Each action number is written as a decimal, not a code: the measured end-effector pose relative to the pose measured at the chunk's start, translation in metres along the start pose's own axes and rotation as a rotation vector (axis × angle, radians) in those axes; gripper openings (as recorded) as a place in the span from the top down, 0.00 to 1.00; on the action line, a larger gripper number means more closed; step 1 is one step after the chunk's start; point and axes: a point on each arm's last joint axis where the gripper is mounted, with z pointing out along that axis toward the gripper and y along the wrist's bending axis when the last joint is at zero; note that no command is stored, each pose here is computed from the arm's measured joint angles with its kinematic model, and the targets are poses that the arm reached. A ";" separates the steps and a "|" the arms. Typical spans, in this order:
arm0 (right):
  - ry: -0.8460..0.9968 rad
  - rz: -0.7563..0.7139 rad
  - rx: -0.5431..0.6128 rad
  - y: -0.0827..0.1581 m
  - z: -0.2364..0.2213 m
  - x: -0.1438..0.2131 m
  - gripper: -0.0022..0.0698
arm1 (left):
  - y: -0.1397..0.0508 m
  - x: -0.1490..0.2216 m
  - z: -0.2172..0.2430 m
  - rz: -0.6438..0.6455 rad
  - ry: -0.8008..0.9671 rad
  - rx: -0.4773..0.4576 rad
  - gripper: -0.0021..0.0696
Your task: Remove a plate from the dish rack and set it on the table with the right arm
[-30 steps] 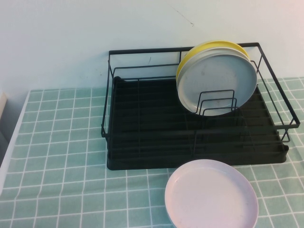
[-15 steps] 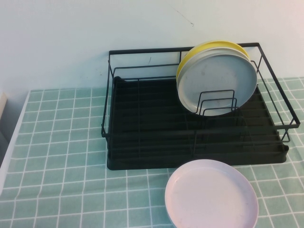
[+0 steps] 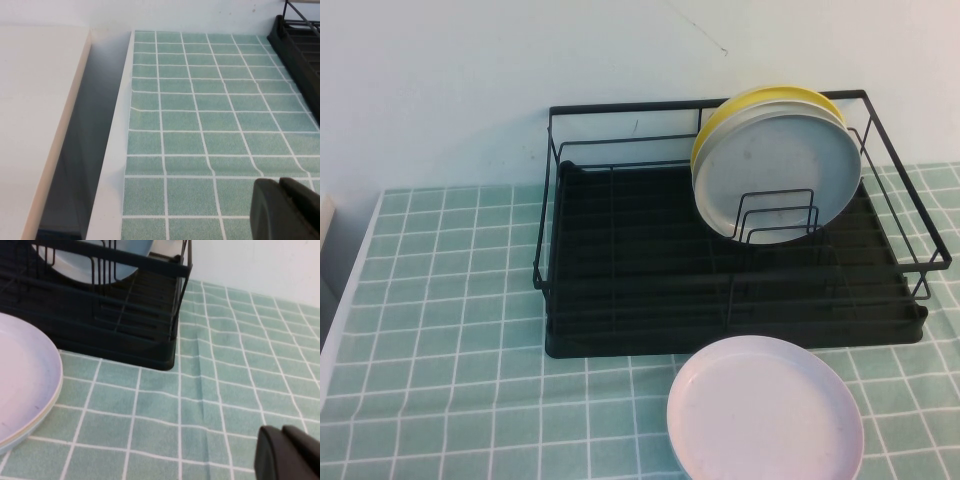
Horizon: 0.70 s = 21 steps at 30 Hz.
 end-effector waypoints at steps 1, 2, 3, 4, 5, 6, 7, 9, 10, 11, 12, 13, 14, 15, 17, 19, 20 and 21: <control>0.006 0.005 -0.002 0.000 0.000 0.001 0.97 | 0.000 0.000 0.000 0.000 0.000 0.000 0.98; 0.008 0.005 -0.002 0.000 0.000 0.000 0.97 | 0.000 0.000 0.000 0.000 0.000 0.000 0.98; 0.011 0.005 -0.003 0.000 0.000 0.001 0.97 | 0.000 0.000 0.000 0.000 0.000 0.000 0.98; 0.011 0.006 -0.003 0.000 0.000 0.001 0.97 | 0.000 0.000 0.000 0.000 0.000 0.000 0.98; 0.013 0.007 -0.004 0.000 0.000 0.001 0.97 | 0.000 0.000 0.000 0.000 0.000 0.000 0.98; 0.013 0.007 -0.004 0.000 0.000 0.001 0.97 | 0.000 0.000 0.000 0.000 0.000 0.000 0.98; 0.012 0.007 -0.003 0.000 0.000 0.000 0.97 | 0.000 0.000 0.000 0.000 0.000 0.000 0.98; 0.016 0.008 -0.004 0.000 0.000 0.001 0.97 | 0.000 0.000 0.000 0.000 0.000 0.000 0.98; 0.016 0.009 -0.004 0.000 0.000 0.001 0.97 | 0.000 0.000 0.000 0.000 0.000 0.000 0.98; 0.015 0.015 -0.004 0.000 0.000 0.001 0.97 | 0.000 0.000 0.000 0.000 0.000 0.000 0.98; 0.015 0.026 -0.004 0.000 0.000 0.001 0.97 | 0.000 0.000 0.000 0.000 0.000 0.000 0.98; 0.016 0.039 -0.004 0.000 0.000 0.001 0.97 | 0.000 0.000 0.000 0.000 0.000 0.000 0.98; 0.017 0.052 -0.003 0.000 0.000 0.001 0.97 | 0.000 0.000 0.000 0.000 0.000 0.000 0.98; 0.017 0.057 -0.003 0.000 0.000 0.001 0.97 | 0.000 0.000 0.000 0.000 0.000 0.000 0.98; 0.017 0.063 0.000 0.000 0.000 0.001 0.97 | 0.000 0.000 0.000 0.000 0.000 0.000 0.98; 0.018 0.066 0.001 0.000 0.000 0.001 0.97 | 0.000 0.000 0.000 0.000 0.000 0.000 0.98; 0.018 0.069 0.001 0.000 0.000 0.001 0.97 | 0.000 0.000 0.000 0.000 0.000 0.000 0.98; 0.018 0.068 0.002 0.000 0.000 0.001 0.97 | 0.000 0.000 0.000 0.000 0.000 0.000 0.98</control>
